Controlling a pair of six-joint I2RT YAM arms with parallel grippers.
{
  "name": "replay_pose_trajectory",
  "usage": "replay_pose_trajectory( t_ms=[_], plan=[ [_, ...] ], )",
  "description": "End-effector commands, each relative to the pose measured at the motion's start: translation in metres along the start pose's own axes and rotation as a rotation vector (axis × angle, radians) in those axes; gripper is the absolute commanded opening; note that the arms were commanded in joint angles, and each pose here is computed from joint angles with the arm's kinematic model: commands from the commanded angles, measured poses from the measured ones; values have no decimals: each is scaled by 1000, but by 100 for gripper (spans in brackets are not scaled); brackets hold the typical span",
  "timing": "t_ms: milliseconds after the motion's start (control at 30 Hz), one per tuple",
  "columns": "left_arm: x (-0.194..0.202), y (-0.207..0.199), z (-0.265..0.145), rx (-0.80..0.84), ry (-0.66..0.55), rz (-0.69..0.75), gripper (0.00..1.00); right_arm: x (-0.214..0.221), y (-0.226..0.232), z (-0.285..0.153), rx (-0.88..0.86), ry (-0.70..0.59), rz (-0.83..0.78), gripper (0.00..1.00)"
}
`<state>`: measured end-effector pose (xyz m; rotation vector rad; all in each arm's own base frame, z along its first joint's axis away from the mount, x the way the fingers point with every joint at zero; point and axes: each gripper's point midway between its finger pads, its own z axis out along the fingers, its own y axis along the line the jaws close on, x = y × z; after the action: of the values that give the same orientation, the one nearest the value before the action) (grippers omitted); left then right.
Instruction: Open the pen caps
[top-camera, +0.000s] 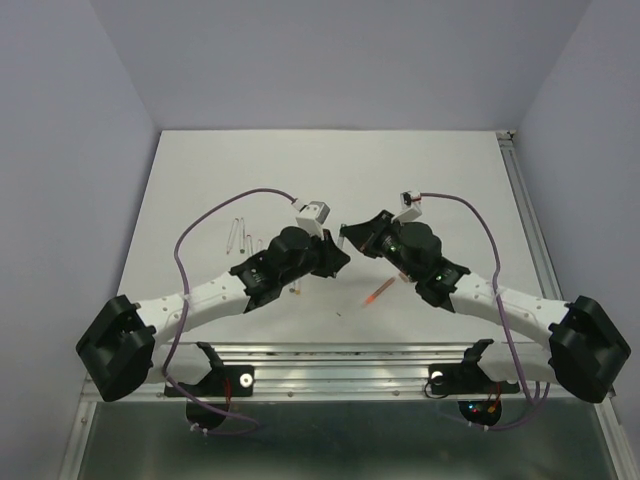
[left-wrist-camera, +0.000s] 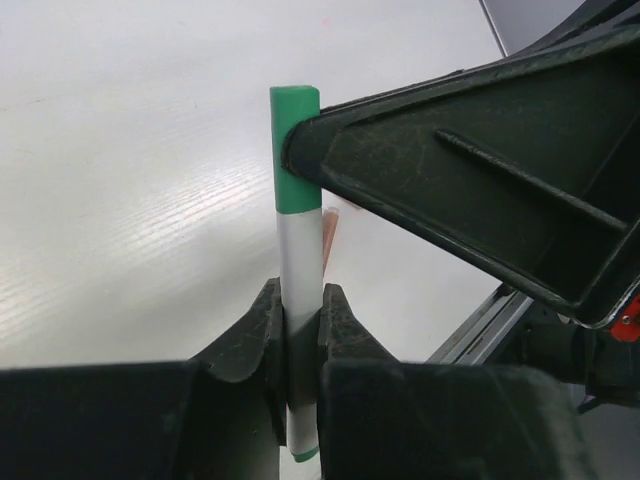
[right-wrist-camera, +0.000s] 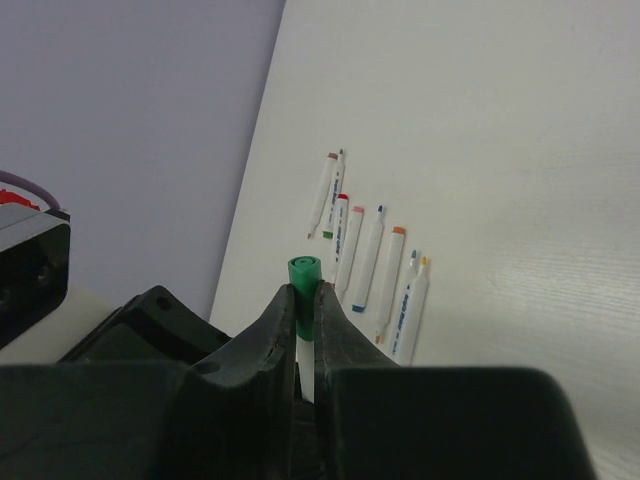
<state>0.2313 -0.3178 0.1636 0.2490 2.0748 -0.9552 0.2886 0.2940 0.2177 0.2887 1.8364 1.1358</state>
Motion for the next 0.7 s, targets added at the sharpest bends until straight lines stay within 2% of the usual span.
replay_pose_trajectory(
  t_ms=[0,133,267,400,500,667],
  plan=[
    [-20,-24,-1,72,-55,11,0,-6,12,0,-35,-56,1,1],
    [-13,-26,-2,86,-48,4,0,-13,2,7,20,-100,-27,1],
    [5,-31,-11,86,-49,-7,0,-45,-11,14,130,-256,-49,1],
    [39,-51,-26,163,9,-1,0,-86,-28,18,327,-425,-130,1],
    [74,-58,-39,208,86,-14,0,-120,-17,24,376,-519,-151,1],
    [103,-58,-50,212,141,-53,0,-154,-28,32,405,-554,-151,1]
  ],
)
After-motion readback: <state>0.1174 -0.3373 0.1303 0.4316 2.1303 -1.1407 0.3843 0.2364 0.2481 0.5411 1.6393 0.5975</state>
